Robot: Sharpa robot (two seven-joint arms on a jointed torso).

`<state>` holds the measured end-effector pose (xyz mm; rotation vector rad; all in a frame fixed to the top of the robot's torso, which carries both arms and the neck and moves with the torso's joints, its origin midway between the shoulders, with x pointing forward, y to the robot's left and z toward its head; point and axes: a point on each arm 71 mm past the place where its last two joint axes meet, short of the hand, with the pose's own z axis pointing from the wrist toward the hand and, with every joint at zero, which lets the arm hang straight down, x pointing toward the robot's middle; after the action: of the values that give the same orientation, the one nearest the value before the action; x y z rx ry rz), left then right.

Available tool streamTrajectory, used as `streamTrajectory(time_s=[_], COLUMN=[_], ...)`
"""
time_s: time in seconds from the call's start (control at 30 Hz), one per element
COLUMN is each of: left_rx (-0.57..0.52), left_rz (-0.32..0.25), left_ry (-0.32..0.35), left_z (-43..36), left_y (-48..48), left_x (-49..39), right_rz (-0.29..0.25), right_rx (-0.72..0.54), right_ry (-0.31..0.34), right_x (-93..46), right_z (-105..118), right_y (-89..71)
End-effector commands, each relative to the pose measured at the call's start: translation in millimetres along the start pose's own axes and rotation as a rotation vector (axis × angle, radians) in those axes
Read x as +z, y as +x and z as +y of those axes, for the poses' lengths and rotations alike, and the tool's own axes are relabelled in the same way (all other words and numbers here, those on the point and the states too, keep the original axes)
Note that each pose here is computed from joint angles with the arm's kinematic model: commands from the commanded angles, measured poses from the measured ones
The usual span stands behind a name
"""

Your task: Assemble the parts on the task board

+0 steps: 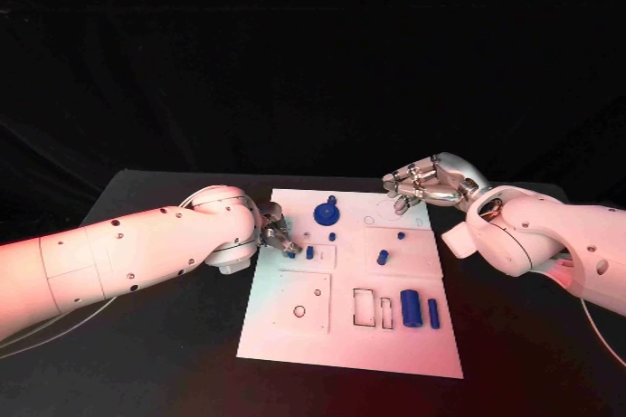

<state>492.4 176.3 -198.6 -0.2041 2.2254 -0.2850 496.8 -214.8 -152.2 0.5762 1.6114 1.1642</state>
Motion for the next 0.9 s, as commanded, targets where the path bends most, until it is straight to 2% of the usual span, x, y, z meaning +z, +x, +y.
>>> streamTrajectory(time_s=[0.03,0.67,0.9], left_rx=[0.010,-0.037,-0.061], left_rz=[0.033,-0.010,-0.031], left_ry=[-0.011,-0.003,0.008], left_z=[1.0,3.6,4.1], left_y=[4.6,0.0,-5.0], left_x=[1.0,-1.9,-5.6], right_rz=[0.006,0.004,0.003], right_rx=[-0.006,-0.007,-0.007], right_ry=[-0.009,-0.007,-0.007], right_x=[-0.2,0.1,0.3], right_z=[0.7,0.3,0.1], right_y=[0.9,0.4,0.2])
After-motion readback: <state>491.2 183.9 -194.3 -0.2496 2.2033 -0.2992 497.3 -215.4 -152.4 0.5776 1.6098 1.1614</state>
